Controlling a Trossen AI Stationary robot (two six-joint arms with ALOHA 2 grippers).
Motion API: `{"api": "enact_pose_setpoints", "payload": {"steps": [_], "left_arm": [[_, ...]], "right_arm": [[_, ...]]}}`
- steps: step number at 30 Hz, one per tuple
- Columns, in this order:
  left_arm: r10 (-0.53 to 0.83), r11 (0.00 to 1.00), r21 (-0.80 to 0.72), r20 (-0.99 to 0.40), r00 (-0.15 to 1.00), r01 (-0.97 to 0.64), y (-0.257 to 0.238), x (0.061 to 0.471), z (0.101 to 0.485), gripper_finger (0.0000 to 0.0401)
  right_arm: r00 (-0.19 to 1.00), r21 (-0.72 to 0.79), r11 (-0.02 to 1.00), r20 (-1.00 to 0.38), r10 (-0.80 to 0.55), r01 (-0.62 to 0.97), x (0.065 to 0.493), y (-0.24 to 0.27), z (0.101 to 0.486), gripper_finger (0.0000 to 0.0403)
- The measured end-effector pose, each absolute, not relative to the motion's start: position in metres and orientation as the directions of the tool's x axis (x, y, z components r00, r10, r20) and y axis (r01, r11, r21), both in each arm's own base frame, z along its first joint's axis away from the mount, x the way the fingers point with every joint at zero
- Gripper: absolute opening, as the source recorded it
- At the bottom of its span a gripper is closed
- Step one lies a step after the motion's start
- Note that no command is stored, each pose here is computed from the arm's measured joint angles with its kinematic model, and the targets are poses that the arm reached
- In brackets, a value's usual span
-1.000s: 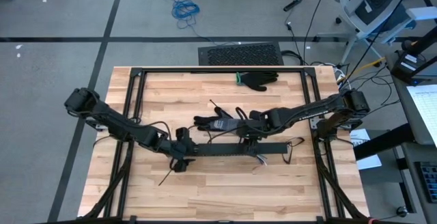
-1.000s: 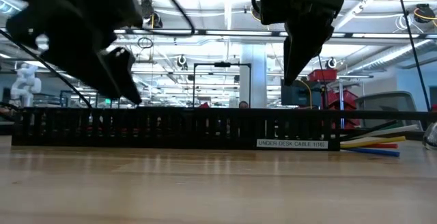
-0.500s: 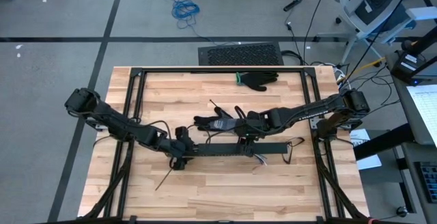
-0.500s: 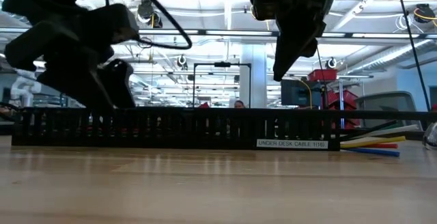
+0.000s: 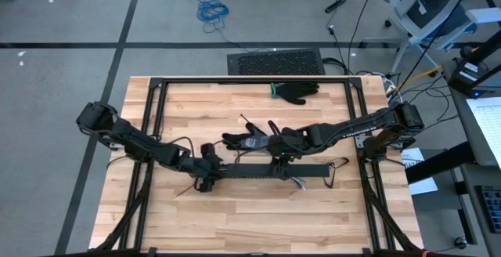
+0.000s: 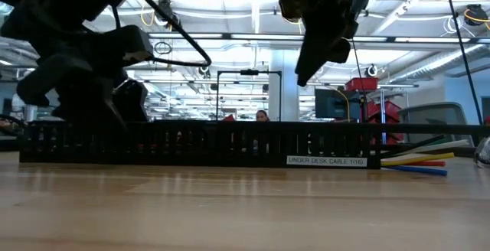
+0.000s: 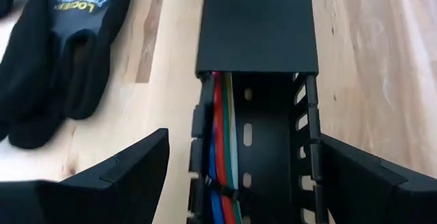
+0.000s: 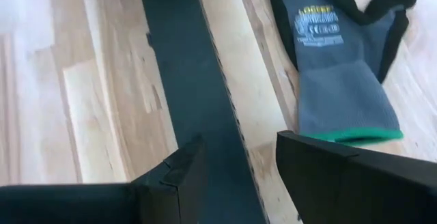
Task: Ziptie cables
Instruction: Close the black cable duct
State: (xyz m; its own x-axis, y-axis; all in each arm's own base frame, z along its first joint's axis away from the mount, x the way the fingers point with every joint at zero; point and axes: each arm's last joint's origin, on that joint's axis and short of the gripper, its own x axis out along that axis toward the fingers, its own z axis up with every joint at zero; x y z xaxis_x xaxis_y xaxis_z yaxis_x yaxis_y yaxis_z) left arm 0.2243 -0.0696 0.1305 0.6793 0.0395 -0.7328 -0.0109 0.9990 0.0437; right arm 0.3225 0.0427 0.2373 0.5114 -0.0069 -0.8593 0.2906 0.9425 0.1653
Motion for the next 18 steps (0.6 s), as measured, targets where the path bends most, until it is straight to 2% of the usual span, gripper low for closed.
{"api": "enact_pose_setpoints", "payload": {"steps": [14,18], "left_arm": [[0.026,0.998,0.057,-0.723,0.690,0.022,-0.0687,0.2339,0.1193,0.0328],[0.025,0.998,0.060,-0.723,0.691,0.026,-0.0687,0.2339,0.1193,0.0308]], "right_arm": [[0.527,0.188,0.931,-0.850,-0.005,0.311,0.3241,0.0430,0.2383,0.0167],[0.527,0.188,0.931,-0.850,-0.005,0.311,0.3241,0.0430,0.2383,0.0167]]}}
